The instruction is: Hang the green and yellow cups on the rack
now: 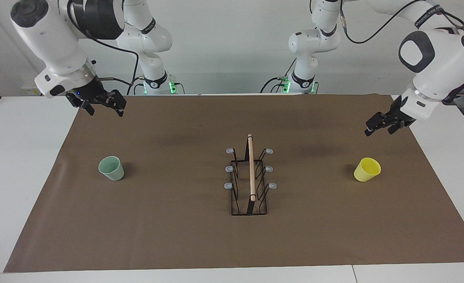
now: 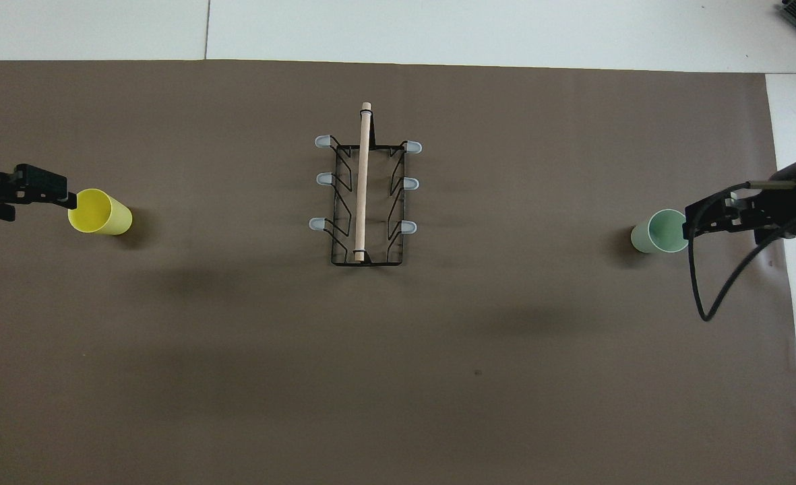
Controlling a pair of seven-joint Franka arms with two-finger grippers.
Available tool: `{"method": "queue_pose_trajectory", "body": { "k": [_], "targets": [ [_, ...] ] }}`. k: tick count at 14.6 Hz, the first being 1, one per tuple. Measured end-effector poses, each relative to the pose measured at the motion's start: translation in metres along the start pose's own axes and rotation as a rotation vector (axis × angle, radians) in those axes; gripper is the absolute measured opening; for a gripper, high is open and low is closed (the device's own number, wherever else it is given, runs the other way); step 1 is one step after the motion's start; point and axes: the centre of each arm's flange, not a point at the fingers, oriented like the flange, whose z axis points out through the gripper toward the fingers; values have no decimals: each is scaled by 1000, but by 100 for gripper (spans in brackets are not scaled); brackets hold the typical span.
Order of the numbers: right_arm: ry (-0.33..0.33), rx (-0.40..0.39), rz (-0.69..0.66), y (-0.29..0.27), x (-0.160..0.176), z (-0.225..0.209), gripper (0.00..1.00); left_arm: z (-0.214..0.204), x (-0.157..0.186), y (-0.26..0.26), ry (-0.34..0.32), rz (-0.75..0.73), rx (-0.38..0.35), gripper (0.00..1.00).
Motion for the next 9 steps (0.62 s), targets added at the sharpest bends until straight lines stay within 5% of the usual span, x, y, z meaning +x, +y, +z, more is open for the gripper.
{"method": "queue_pose_trajectory", "body": {
  "k": [5, 9],
  "targets": [
    [-27, -76, -9, -9, 107, 81, 100, 45, 41, -40, -11, -199, -37, 100],
    [-98, -167, -205, -35, 142, 149, 100, 78, 76, -82, -35, -413, -107, 100]
  ]
}}
